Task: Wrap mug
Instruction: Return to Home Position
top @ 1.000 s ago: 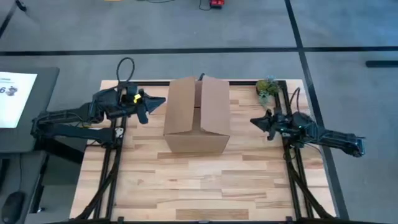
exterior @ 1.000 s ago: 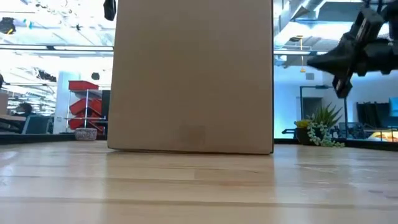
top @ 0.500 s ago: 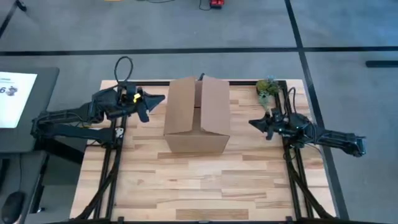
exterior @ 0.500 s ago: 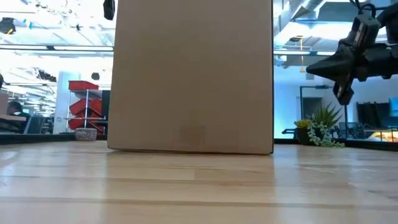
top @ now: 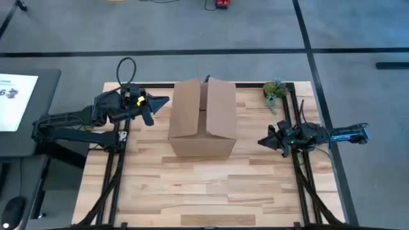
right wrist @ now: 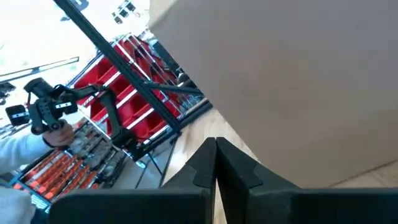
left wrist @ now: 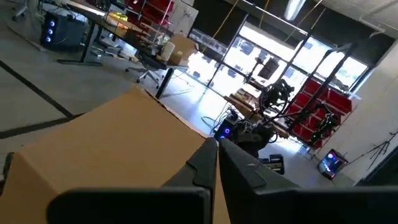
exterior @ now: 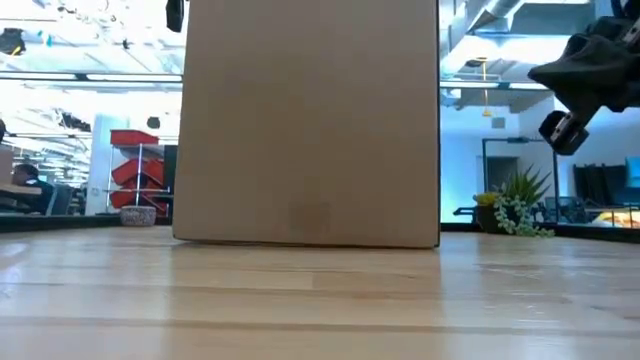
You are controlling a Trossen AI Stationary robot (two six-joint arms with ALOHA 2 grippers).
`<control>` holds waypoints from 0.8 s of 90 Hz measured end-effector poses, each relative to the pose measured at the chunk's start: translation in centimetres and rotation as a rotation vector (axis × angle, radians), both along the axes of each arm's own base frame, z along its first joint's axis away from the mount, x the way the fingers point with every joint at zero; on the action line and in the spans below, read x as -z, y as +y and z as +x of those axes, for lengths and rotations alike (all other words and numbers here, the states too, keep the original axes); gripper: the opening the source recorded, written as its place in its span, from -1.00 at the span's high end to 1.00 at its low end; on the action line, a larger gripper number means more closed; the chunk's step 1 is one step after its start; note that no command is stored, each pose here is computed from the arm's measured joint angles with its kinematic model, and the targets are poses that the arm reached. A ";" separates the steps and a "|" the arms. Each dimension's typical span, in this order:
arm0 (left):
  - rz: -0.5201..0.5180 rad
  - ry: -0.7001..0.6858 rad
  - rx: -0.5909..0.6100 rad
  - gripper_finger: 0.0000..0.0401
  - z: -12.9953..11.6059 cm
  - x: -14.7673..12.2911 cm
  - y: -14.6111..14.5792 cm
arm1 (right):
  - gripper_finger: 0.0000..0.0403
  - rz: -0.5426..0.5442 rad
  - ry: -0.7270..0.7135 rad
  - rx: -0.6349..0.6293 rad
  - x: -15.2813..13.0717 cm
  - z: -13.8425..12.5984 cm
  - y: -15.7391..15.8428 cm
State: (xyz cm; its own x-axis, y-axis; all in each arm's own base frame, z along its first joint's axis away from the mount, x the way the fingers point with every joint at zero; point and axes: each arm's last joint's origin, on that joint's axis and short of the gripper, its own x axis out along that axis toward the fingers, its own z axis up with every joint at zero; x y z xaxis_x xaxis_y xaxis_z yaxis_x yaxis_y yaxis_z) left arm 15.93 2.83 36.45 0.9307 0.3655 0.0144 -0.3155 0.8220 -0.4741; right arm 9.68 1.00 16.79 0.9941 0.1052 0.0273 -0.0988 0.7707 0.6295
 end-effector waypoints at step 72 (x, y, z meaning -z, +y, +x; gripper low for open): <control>0.052 0.023 0.028 1.00 0.0 0.0 -0.1 | 1.00 -0.475 -0.033 0.043 0.1 0.0 -0.3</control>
